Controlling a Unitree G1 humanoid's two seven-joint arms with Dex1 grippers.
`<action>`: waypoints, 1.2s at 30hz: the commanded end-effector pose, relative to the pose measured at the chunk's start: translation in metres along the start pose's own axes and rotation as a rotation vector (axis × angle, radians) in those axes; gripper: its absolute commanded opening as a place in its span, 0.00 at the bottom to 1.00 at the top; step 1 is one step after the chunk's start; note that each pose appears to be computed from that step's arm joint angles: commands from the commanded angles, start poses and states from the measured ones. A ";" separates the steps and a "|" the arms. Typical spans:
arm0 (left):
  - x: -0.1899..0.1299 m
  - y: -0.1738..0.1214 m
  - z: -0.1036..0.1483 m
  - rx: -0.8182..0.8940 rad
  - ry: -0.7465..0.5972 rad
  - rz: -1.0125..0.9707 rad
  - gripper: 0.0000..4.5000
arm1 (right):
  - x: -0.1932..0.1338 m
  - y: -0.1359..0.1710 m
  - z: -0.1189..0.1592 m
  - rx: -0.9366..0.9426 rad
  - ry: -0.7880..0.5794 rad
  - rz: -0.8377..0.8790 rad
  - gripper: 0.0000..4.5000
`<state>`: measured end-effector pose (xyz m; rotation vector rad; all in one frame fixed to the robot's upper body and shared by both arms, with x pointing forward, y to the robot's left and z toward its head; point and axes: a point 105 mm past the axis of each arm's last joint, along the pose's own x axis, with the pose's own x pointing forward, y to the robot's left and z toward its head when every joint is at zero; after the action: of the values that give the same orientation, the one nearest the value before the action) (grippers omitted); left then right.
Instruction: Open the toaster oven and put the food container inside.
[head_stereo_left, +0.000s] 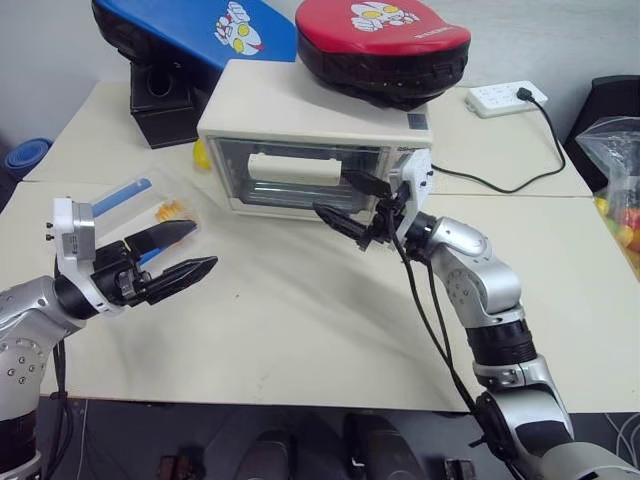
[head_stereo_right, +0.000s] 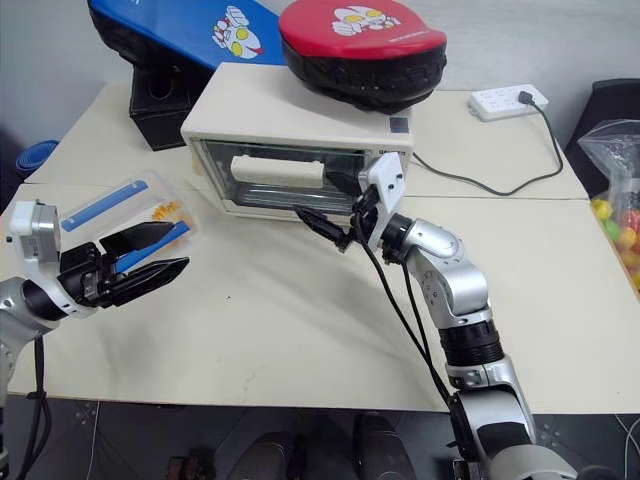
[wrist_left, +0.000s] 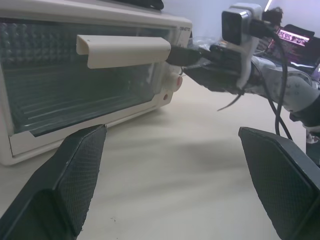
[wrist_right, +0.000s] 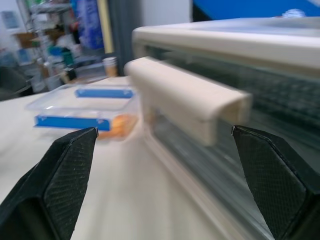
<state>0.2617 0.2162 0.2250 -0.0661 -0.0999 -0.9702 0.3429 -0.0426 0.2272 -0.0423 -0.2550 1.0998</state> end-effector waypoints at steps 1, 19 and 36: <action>-0.002 0.004 0.025 0.046 -0.049 0.011 1.00 | -0.004 0.032 0.009 -0.059 -0.013 0.157 0.99; 0.076 0.070 -0.010 0.175 0.079 0.032 0.01 | -0.047 0.040 -0.060 -0.199 0.187 0.181 1.00; 0.061 0.054 -0.094 0.244 0.252 0.189 0.01 | -0.156 0.044 -0.066 -0.083 0.131 -0.144 1.00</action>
<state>0.3468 0.1864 0.1320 0.2549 0.0604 -0.7975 0.2560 -0.1572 0.1087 -0.1796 -0.1032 0.9323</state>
